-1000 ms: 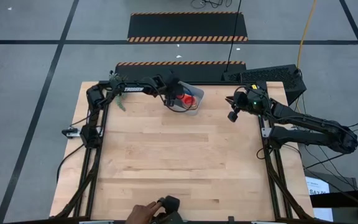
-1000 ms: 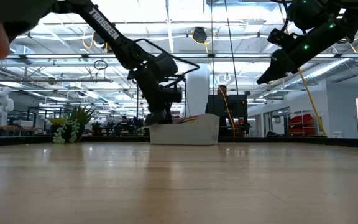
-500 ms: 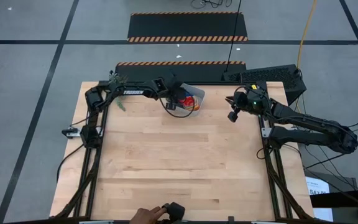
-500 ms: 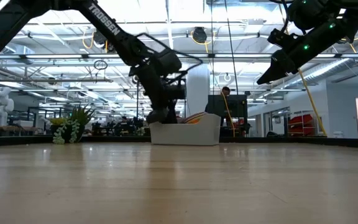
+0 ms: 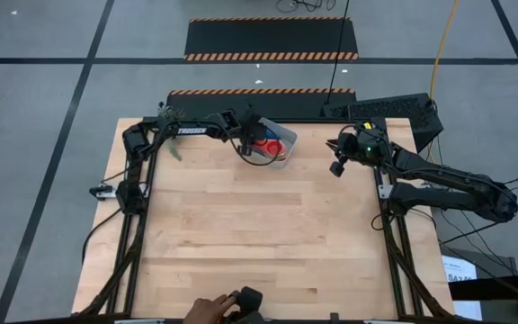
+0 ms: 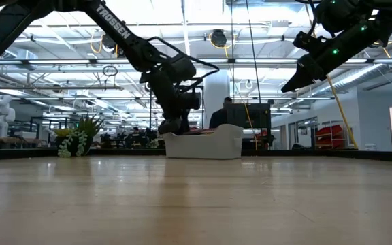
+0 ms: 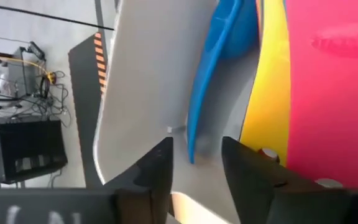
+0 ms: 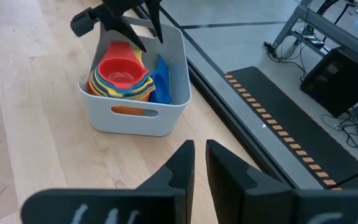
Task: Nest measuring cups in basket
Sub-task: Stack the blue measuring cup into the red measuring cup in the gray bin
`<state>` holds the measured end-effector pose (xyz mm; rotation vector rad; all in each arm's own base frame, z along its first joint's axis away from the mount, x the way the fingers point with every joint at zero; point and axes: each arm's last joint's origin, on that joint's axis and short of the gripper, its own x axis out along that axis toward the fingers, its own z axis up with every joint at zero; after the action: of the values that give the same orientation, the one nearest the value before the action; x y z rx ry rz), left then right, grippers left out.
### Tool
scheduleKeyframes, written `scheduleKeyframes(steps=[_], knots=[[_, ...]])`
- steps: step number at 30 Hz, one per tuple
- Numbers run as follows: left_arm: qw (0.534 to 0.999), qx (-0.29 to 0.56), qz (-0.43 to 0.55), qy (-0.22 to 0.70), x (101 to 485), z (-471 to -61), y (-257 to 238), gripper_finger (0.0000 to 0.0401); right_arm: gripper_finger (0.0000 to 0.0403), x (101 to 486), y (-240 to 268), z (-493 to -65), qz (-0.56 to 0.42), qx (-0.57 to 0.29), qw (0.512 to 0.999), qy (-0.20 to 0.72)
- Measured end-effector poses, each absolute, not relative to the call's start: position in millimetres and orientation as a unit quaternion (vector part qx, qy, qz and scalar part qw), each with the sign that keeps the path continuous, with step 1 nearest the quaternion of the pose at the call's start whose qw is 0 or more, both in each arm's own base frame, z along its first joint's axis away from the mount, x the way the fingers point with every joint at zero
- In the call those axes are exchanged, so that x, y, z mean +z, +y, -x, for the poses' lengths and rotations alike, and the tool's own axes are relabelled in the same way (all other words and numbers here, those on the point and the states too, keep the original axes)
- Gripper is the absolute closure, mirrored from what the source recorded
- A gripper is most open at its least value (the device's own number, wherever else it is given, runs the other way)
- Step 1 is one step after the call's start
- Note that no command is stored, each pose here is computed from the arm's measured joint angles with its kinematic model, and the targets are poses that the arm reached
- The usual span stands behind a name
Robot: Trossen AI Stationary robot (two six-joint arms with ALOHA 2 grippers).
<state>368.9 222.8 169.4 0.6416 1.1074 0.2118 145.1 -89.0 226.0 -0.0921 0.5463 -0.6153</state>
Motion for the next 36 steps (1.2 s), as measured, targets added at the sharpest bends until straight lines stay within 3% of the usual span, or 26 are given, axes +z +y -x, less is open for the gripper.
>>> scheduleKeyframes(steps=[7, 19, 36], knots=[[0.801, 0.102, -0.289, 0.515, 168.8, -368.4, 223.6, 0.0308, 0.0369, 226.3, -89.1, -145.3, 0.045, -0.299, 0.916, 0.263], [0.807, 0.126, -0.270, 0.510, 169.6, -367.8, 226.7, 0.0209, 0.0369, 226.6, -89.1, -145.4, 0.045, -0.299, 0.917, 0.262], [0.786, 0.106, -0.279, 0.542, 148.0, -372.9, 220.3, 0.0249, 0.0369, 228.2, -89.2, -146.3, 0.041, -0.300, 0.919, 0.251]])
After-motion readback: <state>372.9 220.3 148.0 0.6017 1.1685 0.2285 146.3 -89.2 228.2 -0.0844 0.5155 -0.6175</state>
